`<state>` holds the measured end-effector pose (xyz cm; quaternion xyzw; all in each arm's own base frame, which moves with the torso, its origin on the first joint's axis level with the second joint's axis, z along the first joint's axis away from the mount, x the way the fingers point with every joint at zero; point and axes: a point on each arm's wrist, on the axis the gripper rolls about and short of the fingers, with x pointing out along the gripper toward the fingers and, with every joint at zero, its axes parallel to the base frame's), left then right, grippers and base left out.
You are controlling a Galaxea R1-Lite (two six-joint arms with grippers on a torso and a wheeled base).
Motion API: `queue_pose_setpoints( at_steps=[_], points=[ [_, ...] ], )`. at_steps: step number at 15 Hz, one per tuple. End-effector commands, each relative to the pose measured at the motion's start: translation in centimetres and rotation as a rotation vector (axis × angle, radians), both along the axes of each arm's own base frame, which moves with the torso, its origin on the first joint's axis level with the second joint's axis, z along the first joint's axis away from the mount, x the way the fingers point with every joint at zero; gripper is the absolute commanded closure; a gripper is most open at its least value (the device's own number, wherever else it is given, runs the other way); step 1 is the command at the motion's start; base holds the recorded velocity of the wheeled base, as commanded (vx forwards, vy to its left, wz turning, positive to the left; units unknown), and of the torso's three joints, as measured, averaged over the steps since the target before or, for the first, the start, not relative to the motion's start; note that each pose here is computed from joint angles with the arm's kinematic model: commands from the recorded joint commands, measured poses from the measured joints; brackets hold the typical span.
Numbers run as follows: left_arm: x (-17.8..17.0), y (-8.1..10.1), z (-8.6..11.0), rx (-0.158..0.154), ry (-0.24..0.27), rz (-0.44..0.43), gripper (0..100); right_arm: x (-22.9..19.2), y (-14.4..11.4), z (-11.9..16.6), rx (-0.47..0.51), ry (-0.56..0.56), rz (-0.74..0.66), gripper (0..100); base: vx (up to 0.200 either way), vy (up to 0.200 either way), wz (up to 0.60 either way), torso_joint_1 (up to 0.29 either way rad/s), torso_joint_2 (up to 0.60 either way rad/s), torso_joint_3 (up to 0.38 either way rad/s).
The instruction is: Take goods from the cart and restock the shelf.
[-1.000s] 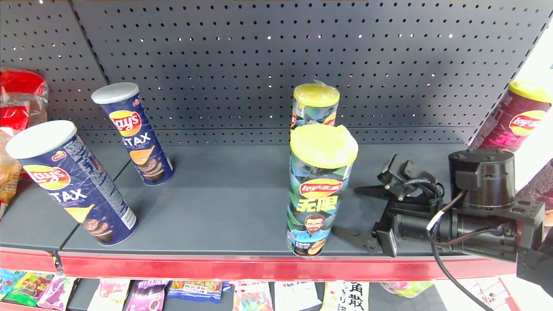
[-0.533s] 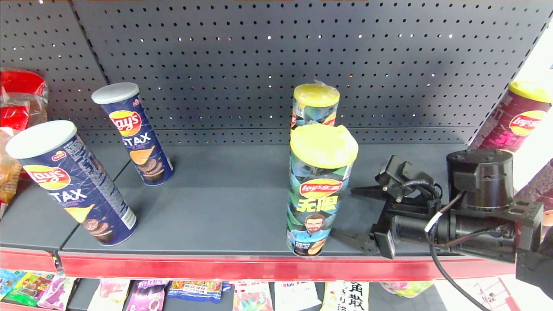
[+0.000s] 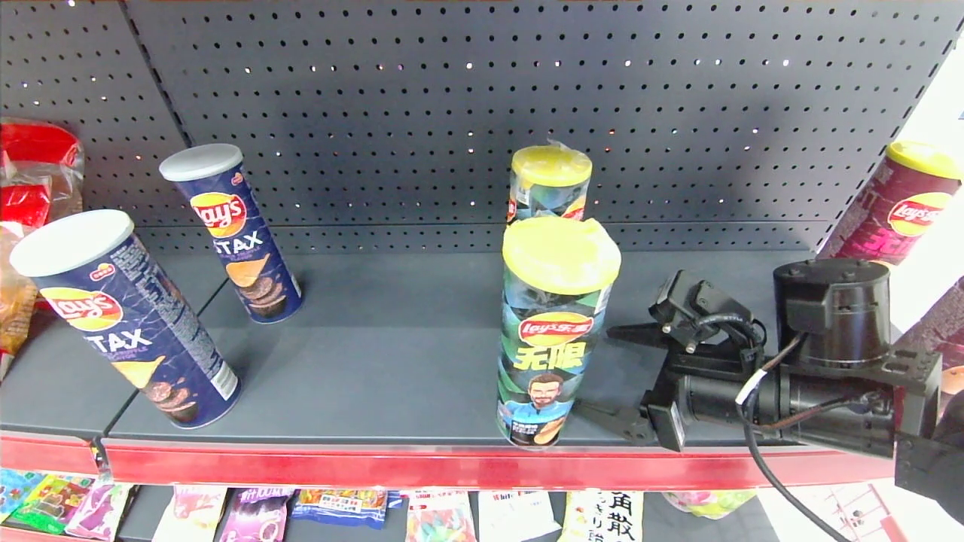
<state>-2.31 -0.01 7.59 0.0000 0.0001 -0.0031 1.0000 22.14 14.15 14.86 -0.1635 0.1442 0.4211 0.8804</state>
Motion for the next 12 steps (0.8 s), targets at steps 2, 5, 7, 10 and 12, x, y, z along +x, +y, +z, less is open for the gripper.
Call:
queue_pose_setpoints(
  at_steps=[2,5,7,10,12],
  points=[
    [0.01,0.0,0.0,0.0,0.001,0.0,0,0.03,0.07,-0.12,-0.003,0.003,0.002,0,0.0,0.0,0.0,0.0,0.0,0.0],
    [0.01,0.0,0.0,0.0,0.001,0.0,0,0.09,0.06,-0.12,-0.003,0.003,0.001,0,0.0,0.0,0.0,0.0,0.0,0.0],
    [0.01,0.0,0.0,0.0,0.001,0.0,0,0.16,0.2,0.03,0.0,-0.002,0.004,0,0.0,0.0,0.0,0.0,0.0,0.0],
    [0.01,0.0,0.0,0.0,0.001,0.0,0,0.26,0.35,-0.02,0.0,0.0,0.006,0,0.0,0.0,0.0,0.0,0.0,0.0],
    [0.01,0.0,0.0,0.0,0.001,0.0,0,0.29,0.37,-0.02,-0.001,-0.001,0.007,0,0.0,0.0,0.0,0.0,0.0,0.0]
  ],
)
